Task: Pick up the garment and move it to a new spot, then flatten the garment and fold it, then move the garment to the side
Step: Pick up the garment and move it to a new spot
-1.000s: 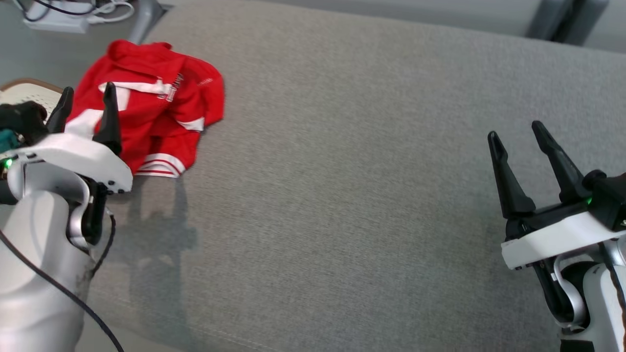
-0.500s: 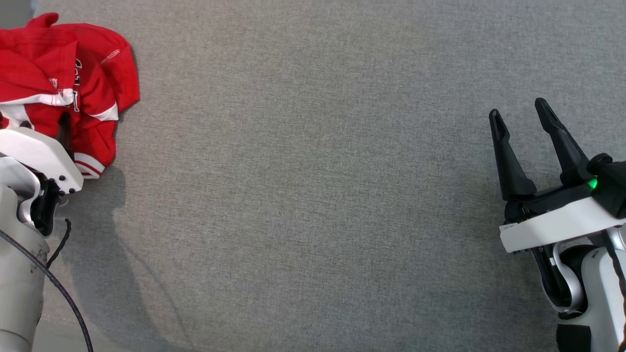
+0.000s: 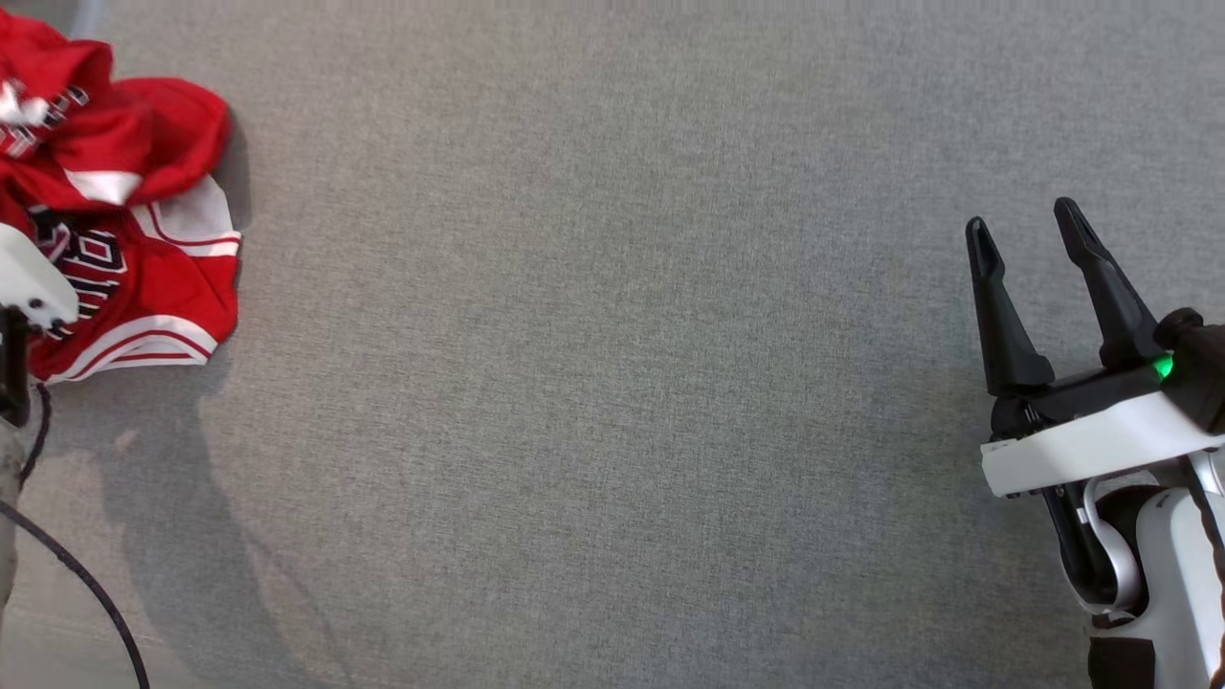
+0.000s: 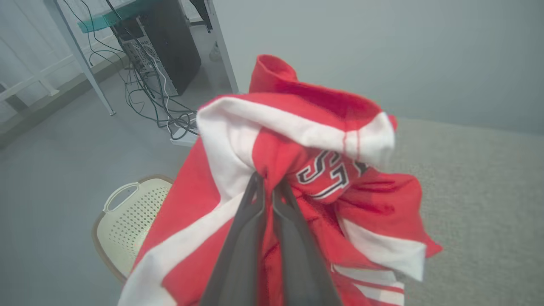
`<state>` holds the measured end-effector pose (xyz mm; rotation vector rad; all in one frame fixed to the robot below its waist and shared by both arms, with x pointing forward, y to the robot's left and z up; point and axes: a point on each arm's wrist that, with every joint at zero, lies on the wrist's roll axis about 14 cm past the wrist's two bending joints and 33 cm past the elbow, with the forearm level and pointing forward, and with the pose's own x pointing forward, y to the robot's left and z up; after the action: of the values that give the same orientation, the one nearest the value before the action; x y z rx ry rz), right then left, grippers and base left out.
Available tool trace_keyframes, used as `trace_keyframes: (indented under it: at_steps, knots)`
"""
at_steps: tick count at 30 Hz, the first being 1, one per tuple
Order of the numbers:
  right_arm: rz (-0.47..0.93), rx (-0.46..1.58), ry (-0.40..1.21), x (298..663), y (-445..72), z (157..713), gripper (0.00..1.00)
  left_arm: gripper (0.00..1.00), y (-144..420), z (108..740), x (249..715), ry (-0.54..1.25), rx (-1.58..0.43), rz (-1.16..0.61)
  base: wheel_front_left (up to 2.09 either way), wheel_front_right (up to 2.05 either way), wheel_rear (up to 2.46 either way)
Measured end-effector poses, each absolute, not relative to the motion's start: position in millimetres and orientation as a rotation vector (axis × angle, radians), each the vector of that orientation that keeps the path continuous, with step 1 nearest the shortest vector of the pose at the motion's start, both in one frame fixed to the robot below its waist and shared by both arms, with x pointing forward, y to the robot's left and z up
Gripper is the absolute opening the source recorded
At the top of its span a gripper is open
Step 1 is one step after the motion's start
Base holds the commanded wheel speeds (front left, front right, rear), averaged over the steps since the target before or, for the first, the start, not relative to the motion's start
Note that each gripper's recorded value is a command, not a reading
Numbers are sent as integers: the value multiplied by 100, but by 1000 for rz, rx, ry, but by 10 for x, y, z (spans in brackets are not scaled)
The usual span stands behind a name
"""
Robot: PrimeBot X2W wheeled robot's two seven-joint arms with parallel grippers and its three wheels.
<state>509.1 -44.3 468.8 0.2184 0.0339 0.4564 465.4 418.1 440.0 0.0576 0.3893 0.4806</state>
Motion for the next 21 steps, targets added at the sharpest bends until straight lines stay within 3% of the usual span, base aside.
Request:
trace_keyframes:
  at_steps: [12, 21]
  knots:
    - [438, 208, -53, 4836, -519, 5147, 100, 0, 4175, 5761, 4666, -59, 64, 456, 0, 0, 0]
    - [377, 207, -120, 4550, -750, 5460, 100, 0, 3610, 6280, 4329, -270, 61, 359, 0, 0, 0]
